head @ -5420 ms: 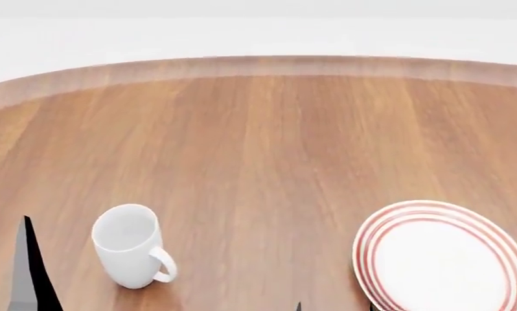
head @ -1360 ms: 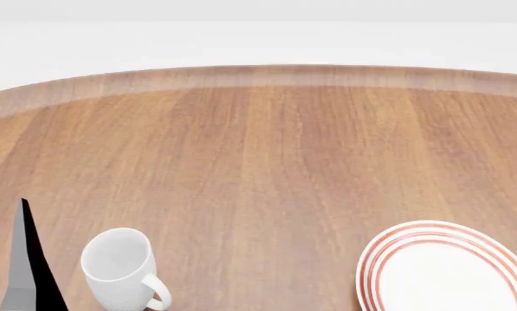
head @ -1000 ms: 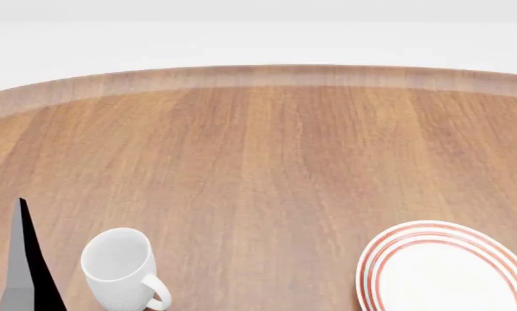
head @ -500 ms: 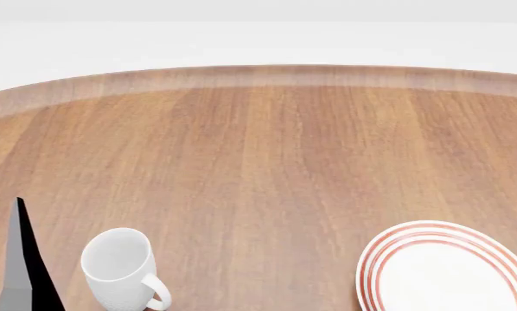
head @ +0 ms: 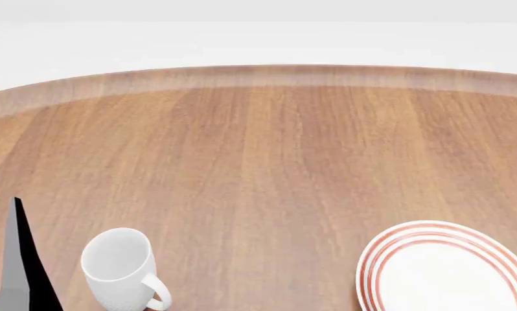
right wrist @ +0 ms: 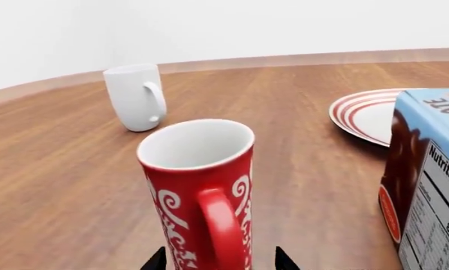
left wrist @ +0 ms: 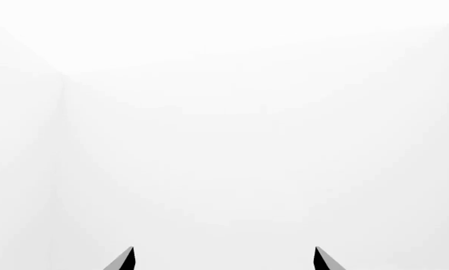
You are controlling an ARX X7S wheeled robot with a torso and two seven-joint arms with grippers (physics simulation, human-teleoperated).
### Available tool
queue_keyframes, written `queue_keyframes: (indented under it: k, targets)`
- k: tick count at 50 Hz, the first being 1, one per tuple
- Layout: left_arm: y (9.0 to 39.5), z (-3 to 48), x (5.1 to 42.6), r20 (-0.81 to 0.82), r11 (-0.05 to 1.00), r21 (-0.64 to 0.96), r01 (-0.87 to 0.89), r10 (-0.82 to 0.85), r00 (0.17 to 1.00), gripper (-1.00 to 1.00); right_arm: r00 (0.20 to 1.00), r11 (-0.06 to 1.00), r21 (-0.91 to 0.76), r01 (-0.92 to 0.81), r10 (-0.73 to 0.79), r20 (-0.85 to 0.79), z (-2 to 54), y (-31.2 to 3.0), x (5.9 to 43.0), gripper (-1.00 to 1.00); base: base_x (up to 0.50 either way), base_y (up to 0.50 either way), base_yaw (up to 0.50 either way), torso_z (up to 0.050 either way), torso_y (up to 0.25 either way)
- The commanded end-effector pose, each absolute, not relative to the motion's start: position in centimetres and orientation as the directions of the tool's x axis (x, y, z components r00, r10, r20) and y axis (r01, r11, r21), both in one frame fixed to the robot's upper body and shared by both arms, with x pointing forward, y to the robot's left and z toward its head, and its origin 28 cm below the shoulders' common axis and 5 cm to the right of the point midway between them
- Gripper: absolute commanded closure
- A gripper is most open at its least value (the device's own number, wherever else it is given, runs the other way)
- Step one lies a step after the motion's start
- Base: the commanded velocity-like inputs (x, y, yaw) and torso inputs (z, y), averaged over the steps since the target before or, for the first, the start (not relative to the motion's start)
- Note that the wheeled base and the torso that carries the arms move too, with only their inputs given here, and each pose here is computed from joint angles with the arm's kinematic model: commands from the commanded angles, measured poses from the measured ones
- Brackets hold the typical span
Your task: Pick up the red mug and put it on the plate
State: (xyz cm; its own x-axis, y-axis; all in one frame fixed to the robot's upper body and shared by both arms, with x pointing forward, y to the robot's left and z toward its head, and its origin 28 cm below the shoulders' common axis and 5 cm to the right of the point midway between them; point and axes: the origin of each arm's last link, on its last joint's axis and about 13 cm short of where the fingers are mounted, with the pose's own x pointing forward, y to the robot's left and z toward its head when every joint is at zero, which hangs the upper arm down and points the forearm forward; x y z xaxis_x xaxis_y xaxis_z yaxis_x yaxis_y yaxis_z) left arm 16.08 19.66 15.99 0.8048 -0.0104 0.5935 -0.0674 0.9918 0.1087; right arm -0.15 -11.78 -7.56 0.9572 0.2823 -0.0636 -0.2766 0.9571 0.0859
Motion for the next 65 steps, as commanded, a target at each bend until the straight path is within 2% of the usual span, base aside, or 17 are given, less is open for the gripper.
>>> queue_keyframes:
  k: [1,25,43,65]
  targets:
    - [19.7,16.0,16.0,0.595,0.992,0.109,-0.068,-0.01,0.804,-1.0,0.959,0.96,0.081,-0.268,0.273,-0.069,-7.8,-11.8,0.0,1.0,0.0,0.0,0.0,0.0,0.0]
    - [19.7,16.1,16.0,0.597,0.992,0.108,-0.069,-0.009,0.802,-1.0,0.964,0.965,0.073,-0.253,0.258,-0.069,-7.3,-12.0,-0.2,1.0,0.0,0.0,0.0,0.0,0.0]
    - [19.6,16.5,16.1,0.601,0.992,0.107,-0.068,-0.01,0.8,-1.0,0.956,0.959,-0.061,-0.277,0.281,0.08,1.8,-10.5,1.5,1.0,0.0,0.0,0.0,0.0,0.0]
    - [19.5,16.5,16.2,0.602,0.992,0.107,-0.071,-0.008,0.798,-1.0,0.956,0.959,-0.067,-0.276,0.282,0.086,9.7,-9.1,4.6,1.0,0.0,0.0,0.0,0.0,0.0]
